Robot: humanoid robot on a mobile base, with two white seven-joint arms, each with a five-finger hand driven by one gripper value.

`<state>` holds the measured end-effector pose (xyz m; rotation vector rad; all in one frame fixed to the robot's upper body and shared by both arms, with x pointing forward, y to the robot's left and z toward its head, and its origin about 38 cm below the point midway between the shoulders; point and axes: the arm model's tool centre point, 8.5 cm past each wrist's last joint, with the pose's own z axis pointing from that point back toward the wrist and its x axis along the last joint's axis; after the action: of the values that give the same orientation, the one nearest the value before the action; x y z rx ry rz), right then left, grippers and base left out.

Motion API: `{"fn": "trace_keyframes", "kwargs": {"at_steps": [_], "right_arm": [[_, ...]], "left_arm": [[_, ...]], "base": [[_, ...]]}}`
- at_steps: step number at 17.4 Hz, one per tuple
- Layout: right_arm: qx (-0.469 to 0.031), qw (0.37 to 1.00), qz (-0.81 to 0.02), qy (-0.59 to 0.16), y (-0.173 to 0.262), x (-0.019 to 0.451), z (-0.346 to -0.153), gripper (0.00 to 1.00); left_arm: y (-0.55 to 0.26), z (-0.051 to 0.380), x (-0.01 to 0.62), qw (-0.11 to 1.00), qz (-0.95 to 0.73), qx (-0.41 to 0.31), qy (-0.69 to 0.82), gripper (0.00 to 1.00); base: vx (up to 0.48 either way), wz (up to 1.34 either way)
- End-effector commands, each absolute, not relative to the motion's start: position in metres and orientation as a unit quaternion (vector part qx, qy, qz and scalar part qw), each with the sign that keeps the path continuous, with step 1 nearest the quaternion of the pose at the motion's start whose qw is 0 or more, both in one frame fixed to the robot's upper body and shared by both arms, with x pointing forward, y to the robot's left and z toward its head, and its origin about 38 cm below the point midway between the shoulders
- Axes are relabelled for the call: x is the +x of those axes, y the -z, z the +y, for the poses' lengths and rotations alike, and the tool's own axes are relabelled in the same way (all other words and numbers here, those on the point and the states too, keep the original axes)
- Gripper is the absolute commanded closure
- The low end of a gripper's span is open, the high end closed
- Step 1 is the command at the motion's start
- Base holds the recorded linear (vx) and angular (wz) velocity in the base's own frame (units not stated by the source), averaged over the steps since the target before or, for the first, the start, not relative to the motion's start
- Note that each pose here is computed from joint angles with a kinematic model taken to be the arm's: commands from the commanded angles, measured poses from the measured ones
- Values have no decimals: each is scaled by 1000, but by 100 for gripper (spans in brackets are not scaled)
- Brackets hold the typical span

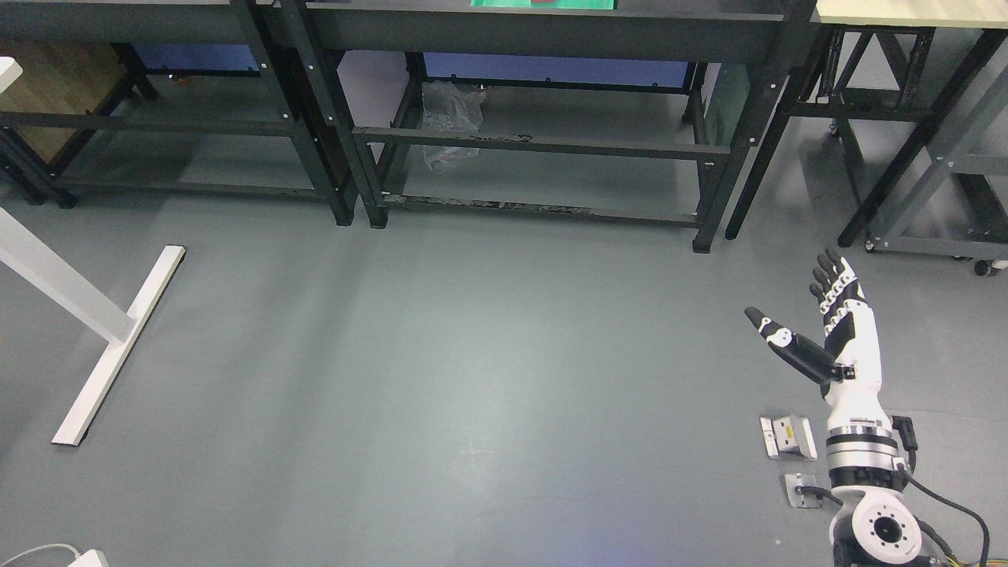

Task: Pick pink block from left shelf to tray
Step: 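Drive toward the shelf holding the green tray, right hand raised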

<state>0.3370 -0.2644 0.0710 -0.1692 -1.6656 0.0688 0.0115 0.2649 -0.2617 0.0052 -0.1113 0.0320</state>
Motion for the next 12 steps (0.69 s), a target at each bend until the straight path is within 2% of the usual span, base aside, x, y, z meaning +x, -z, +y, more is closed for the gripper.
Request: {"fn": "trace_keyframes", "kwargs": {"at_steps": [1, 7, 10, 12], "right_arm": [[-78, 668, -739, -40, -74, 339, -268, 0], [-76, 673, -735, -29, -66, 338, -274, 0], [-57, 647, -760, -18, -68, 332, -271, 0], [-79, 639, -764, -49, -66, 326, -268, 0]], "left_arm": [[260, 276, 38, 997, -81, 11, -13, 0], [260, 276, 38, 997, -81, 11, -13, 0], [260, 276, 38, 997, -81, 11, -13, 0], [260, 276, 38, 997, -81, 11, -13, 0]], "base": [[0, 0], [0, 0], [0, 0], [0, 0]]}}
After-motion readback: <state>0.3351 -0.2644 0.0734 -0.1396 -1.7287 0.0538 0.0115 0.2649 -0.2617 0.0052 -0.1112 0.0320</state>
